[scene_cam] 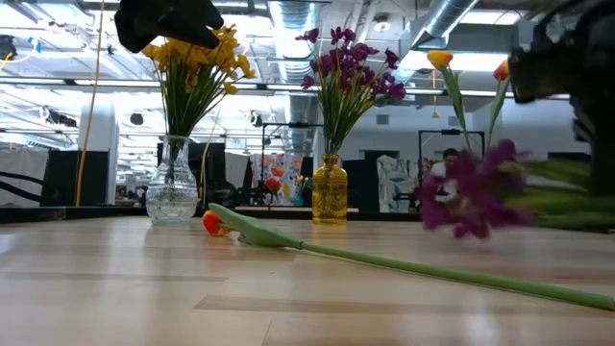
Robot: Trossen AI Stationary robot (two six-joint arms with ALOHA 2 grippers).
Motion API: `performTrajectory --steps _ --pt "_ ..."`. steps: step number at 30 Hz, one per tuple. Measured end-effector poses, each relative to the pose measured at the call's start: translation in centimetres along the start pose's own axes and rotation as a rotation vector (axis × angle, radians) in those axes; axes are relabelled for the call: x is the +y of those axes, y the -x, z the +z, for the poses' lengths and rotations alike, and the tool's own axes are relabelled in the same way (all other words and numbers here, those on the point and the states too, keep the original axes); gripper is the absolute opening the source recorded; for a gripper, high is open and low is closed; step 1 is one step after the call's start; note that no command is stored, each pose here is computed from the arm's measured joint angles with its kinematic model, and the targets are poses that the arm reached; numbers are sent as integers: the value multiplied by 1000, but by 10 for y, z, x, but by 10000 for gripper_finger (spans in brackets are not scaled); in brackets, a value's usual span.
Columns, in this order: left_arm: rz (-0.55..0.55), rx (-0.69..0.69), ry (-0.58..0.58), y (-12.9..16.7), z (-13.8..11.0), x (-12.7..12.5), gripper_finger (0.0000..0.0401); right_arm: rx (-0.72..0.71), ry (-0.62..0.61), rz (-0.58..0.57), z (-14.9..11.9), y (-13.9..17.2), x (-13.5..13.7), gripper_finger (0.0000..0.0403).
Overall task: Sort flowers into vase by color
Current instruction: Put the purple flowers into the yellow vase
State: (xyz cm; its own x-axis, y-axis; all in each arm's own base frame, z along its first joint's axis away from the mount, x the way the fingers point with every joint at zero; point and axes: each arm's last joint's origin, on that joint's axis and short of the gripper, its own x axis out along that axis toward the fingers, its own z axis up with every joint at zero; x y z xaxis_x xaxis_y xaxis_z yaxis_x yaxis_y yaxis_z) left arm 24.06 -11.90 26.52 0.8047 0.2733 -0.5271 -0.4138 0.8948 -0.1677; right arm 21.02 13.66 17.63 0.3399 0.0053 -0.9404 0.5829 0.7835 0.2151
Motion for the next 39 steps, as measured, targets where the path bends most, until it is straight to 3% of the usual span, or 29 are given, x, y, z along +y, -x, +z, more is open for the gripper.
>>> performTrajectory --steps 6,14,22,39 --pt "1 0 0 0 0 0 124 -184 43 82 16 21 -1 31" --pt "27 -24 -9 0 1 1 124 -559 181 148 39 48 8 30" --pt "40 -35 -33 0 1 1 124 -896 370 39 61 66 18 31" --pt "26 30 27 -15 11 15 124 -1201 529 -81 103 92 18 33"
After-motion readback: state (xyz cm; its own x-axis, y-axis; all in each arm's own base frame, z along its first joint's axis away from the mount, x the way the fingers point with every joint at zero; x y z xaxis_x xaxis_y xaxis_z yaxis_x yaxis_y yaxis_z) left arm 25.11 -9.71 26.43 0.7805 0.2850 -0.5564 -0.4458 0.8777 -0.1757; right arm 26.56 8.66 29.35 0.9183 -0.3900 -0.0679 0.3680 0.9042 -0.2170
